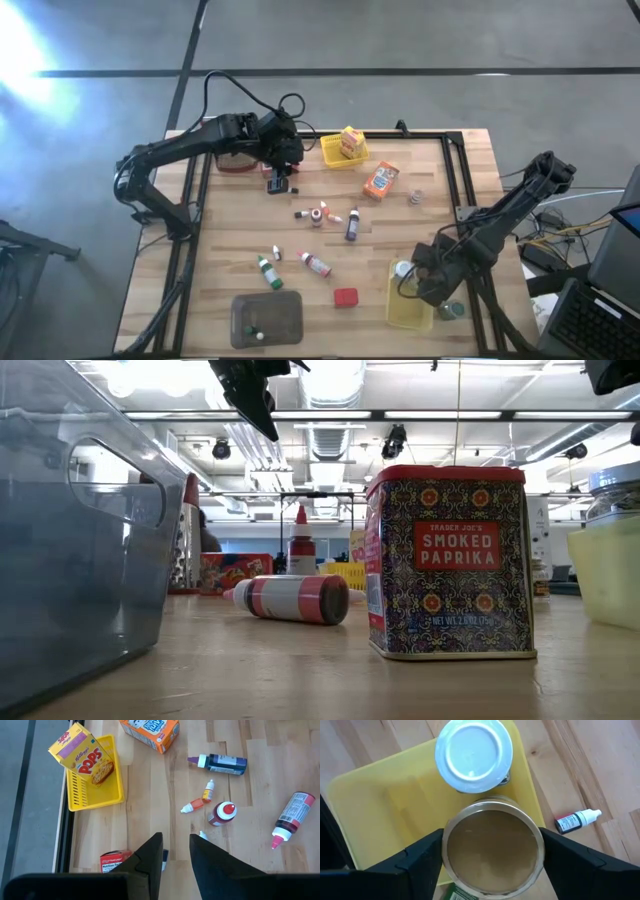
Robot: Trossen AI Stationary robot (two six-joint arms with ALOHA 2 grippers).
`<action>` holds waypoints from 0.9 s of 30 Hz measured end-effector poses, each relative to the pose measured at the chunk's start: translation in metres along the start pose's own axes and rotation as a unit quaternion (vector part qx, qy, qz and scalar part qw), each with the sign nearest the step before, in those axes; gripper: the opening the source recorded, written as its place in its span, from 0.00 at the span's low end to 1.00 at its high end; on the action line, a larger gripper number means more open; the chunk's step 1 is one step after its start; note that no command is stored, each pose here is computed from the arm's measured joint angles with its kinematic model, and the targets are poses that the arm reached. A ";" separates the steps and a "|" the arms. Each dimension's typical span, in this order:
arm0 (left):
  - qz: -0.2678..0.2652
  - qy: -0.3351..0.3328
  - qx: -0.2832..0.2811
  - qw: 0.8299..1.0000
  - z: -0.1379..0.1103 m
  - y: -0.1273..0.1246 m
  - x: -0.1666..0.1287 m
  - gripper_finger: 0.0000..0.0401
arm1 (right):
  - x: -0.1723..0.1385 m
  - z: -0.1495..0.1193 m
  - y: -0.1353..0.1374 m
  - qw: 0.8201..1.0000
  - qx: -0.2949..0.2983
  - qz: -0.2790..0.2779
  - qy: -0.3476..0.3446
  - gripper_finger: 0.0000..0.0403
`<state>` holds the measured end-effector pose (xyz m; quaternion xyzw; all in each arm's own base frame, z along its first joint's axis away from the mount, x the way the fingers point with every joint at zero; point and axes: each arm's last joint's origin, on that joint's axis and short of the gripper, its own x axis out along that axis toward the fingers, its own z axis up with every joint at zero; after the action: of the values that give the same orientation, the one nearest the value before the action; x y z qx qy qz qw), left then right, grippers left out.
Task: Pick & Place Kitchen Items
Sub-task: Put the brown seasoning bottle into the bottom yellow bin, then put the black food coloring bottle into the black bin
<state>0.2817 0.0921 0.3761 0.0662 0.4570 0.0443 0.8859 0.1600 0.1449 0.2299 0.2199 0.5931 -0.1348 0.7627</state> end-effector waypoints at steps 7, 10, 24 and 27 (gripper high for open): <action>0.000 0.000 0.000 1.000 0.000 0.000 0.000 0.26 | 0.000 0.000 -0.003 1.000 0.003 -0.018 -0.004 0.85; 0.000 0.000 0.000 1.000 0.000 0.000 0.000 0.26 | -0.001 -0.001 -0.004 1.000 0.003 -0.022 -0.004 0.88; 0.000 0.000 0.000 1.000 0.000 0.000 0.000 0.26 | -0.053 0.019 0.019 0.994 -0.056 0.022 -0.091 0.70; 0.000 0.000 0.000 1.000 0.000 0.000 0.000 0.26 | -0.073 0.026 0.024 0.988 -0.072 0.027 -0.137 0.65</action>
<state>0.2817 0.0920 0.3761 0.0663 0.4570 0.0442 0.8859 0.1740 0.1492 0.3098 0.1596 0.4847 -0.0997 0.8542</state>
